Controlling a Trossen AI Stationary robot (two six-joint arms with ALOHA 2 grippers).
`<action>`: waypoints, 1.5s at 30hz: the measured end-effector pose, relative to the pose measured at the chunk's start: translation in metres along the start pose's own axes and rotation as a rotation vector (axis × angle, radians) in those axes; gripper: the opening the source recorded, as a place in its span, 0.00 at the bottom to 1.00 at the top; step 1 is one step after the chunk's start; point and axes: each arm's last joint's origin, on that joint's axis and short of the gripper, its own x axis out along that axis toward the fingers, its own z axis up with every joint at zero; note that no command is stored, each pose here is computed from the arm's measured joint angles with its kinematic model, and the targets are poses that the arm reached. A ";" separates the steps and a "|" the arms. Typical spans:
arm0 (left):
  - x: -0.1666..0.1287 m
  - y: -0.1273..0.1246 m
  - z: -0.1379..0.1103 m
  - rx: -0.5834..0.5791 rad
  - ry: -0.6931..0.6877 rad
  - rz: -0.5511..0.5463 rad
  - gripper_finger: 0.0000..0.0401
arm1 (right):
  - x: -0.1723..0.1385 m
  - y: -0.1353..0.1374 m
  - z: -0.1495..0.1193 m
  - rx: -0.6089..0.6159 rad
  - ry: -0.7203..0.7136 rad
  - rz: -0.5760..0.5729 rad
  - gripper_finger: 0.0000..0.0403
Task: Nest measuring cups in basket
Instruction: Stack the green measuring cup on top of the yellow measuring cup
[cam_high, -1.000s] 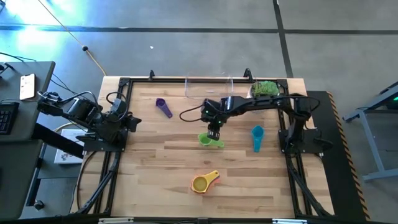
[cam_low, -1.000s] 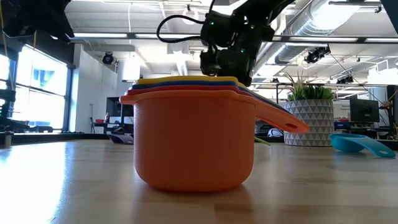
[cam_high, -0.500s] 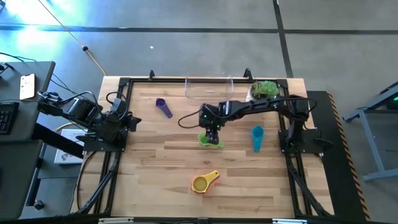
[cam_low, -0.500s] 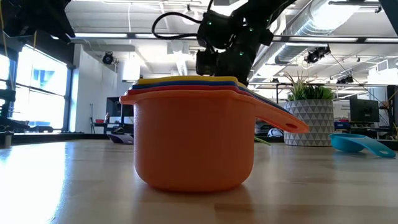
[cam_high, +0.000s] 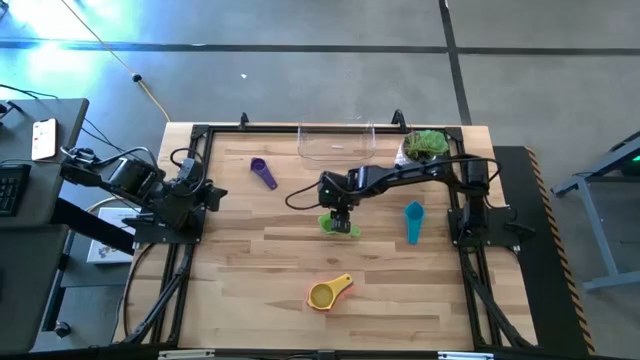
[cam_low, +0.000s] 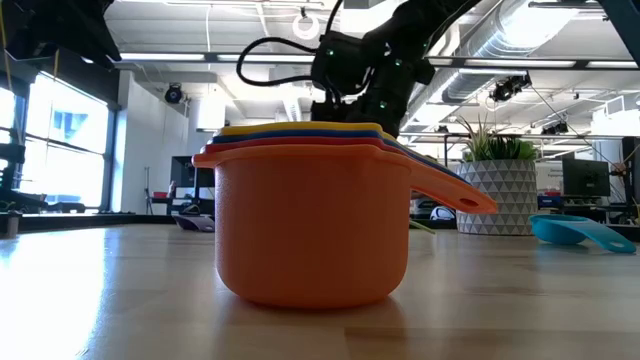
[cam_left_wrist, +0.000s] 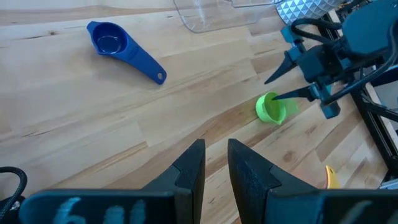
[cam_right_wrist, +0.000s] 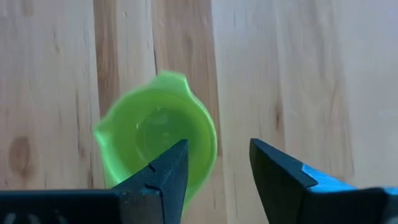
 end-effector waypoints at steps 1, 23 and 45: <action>0.000 0.000 0.000 0.001 0.000 0.001 0.15 | 0.002 0.000 0.000 0.000 0.003 0.001 0.38; 0.000 0.000 0.000 -0.001 -0.008 0.001 0.15 | -0.006 0.002 0.008 0.003 0.045 0.055 0.01; 0.000 0.000 0.000 -0.011 -0.010 0.001 0.15 | -0.087 0.111 0.064 -0.279 -0.090 0.176 0.00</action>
